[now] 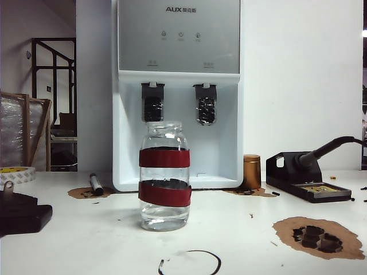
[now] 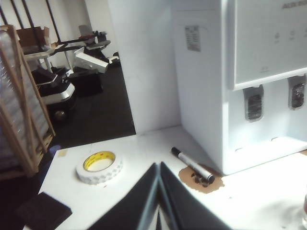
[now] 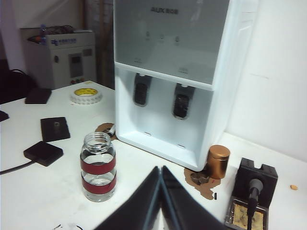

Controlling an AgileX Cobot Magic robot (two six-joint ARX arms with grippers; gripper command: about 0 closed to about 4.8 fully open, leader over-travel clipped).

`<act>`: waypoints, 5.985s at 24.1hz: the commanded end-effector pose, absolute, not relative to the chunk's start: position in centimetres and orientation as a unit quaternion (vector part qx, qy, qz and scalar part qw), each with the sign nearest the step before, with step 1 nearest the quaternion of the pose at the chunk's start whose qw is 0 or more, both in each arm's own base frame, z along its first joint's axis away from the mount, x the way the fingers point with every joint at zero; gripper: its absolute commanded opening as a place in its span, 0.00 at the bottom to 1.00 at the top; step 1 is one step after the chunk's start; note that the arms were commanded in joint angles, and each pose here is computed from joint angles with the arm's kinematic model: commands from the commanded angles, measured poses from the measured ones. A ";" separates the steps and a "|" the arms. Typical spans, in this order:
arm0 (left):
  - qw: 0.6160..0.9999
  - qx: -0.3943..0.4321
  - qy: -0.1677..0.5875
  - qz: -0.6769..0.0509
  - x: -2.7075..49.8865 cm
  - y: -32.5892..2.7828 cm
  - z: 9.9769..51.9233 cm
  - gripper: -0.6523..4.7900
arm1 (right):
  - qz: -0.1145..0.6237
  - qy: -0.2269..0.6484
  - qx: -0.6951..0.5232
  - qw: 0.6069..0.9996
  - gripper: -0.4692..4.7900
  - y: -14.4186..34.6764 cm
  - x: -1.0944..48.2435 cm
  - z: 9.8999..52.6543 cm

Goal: Pick up the water bottle with two loops of red belts, then reach the front water dispenser and gently press the gray-black baffle horizontally to get a little water.

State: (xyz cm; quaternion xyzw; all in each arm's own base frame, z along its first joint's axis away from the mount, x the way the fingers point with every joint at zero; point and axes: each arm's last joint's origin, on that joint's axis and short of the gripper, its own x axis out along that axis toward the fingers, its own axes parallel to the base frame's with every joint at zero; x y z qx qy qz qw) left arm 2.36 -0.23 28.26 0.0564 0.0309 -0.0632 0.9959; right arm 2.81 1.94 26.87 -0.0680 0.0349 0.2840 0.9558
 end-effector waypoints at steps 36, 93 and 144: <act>0.998 -0.013 -0.024 -0.054 4.2 -0.6 27.4 0.11 | 0.250 -0.037 -0.025 0.967 0.09 3.2 4.4 26.1; 0.998 -0.013 -0.024 -0.054 4.2 -0.6 27.4 0.11 | 0.253 0.008 -0.050 0.966 0.09 3.2 4.4 25.1; 0.998 -0.013 -0.024 -0.054 4.2 -0.6 27.4 0.11 | 0.253 0.007 -0.050 0.966 0.09 3.2 4.4 25.1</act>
